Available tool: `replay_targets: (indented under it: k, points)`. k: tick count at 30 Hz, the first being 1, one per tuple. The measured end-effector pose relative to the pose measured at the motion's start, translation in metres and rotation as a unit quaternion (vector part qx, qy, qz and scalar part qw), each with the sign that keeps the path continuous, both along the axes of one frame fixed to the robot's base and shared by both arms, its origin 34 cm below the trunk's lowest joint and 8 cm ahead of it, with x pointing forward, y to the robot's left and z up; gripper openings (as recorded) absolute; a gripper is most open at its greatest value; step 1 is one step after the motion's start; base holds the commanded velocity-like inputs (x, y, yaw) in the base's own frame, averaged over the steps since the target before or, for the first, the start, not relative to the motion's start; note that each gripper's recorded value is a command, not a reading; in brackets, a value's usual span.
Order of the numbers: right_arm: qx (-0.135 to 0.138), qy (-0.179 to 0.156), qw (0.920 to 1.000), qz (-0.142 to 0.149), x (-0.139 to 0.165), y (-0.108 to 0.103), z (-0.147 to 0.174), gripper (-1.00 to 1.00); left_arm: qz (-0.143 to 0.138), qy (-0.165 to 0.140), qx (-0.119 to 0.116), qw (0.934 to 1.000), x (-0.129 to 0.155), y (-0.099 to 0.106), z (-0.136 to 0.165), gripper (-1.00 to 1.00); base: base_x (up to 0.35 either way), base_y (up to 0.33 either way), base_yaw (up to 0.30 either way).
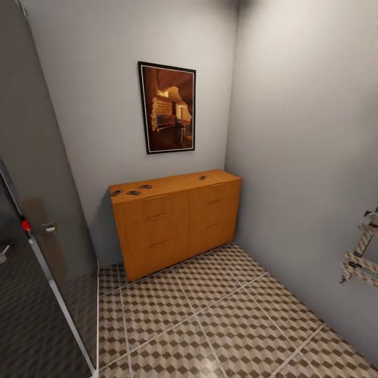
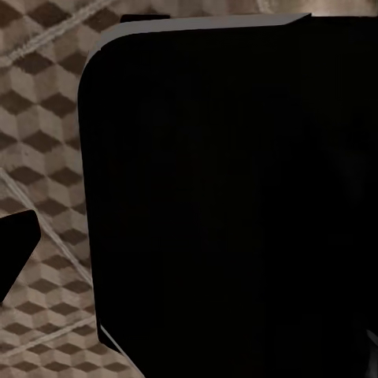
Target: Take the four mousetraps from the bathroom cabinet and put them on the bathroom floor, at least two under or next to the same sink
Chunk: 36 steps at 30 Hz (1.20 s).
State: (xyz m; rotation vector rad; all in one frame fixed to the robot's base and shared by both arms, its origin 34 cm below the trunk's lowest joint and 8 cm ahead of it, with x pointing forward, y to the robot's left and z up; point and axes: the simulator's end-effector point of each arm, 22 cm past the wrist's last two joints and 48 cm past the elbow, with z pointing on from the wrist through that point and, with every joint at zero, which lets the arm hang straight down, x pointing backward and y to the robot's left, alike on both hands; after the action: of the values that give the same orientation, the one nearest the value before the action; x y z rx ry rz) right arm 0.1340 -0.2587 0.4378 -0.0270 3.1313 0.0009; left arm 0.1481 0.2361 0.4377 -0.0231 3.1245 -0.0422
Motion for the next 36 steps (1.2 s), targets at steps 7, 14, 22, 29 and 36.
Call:
replay_targets:
  k: [7, 14, 22, 29, 36]
  points:
    - [-0.003, 0.001, 1.0, 0.0, -0.0004, -0.0015, 0.0001, 1.0, 0.003, 0.001, 0.001, 1.0, -0.0005, 0.0008, 0.0, 1.0, 0.246, 0.0, -0.032]
    - [-0.004, 0.001, 1.0, -0.001, -0.0005, -0.0012, 0.0001, 1.0, 0.01, 0.001, 0.001, 1.0, -0.0008, 0.0015, 0.0, 1.0, 0.303, 0.0, -0.008]
    - [-0.004, 0.001, 1.0, 0.0, -0.0006, -0.0002, 0.0001, 1.0, 0.02, 0.002, 0.002, 0.9998, -0.0011, 0.0022, 0.0, 1.0, 0.319, 0.0, -0.002]
    - [-0.003, 0.001, 1.0, 0.0, -0.0006, 0.0008, 0.0001, 1.0, 0.023, 0.002, 0.002, 0.9997, -0.0011, 0.0023, 0.0, 1.0, 0.323, 0.0, 0.0]
    - [-0.003, 0.001, 1.0, 0.0, -0.0006, 0.0011, 0.0001, 1.0, 0.024, 0.002, 0.002, 0.9997, -0.0013, 0.0024, 0.0, 1.0, 0.324, 0.0, 0.0]
